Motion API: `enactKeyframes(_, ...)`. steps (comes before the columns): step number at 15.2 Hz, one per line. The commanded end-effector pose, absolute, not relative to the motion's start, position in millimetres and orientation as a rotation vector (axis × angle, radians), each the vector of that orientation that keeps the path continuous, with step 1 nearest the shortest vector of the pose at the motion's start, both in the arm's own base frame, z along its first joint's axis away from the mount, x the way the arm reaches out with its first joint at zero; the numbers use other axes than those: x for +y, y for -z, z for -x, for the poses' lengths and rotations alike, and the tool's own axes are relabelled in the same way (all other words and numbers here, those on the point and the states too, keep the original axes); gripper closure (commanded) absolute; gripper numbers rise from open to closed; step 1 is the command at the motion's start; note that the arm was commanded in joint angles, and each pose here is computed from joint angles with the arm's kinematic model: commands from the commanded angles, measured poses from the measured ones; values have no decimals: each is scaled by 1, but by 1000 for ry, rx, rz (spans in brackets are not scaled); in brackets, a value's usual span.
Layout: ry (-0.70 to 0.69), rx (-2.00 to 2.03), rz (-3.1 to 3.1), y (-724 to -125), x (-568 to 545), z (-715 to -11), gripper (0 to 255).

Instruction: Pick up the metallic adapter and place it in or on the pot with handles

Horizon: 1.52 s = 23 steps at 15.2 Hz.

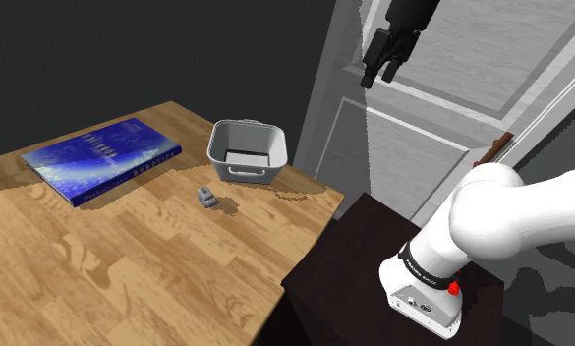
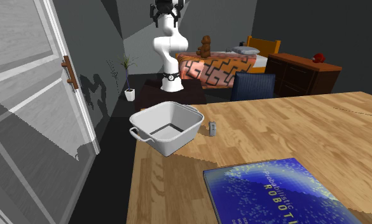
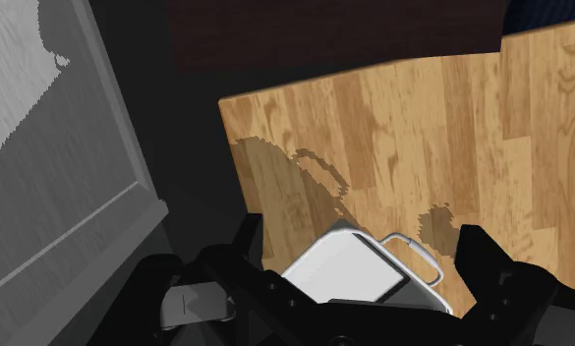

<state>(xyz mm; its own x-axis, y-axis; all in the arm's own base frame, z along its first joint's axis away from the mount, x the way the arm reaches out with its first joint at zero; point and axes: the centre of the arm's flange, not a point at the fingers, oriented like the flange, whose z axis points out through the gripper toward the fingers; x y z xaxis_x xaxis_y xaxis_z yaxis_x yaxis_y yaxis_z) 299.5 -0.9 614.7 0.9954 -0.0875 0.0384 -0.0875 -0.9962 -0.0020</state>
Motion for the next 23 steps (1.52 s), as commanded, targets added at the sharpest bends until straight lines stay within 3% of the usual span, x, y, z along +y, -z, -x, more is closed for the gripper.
enactKeyframes(1,60,138,3138,-615,-1,-299,0)
enactKeyframes(23,-4,165,3139,-399,124,-455,0)
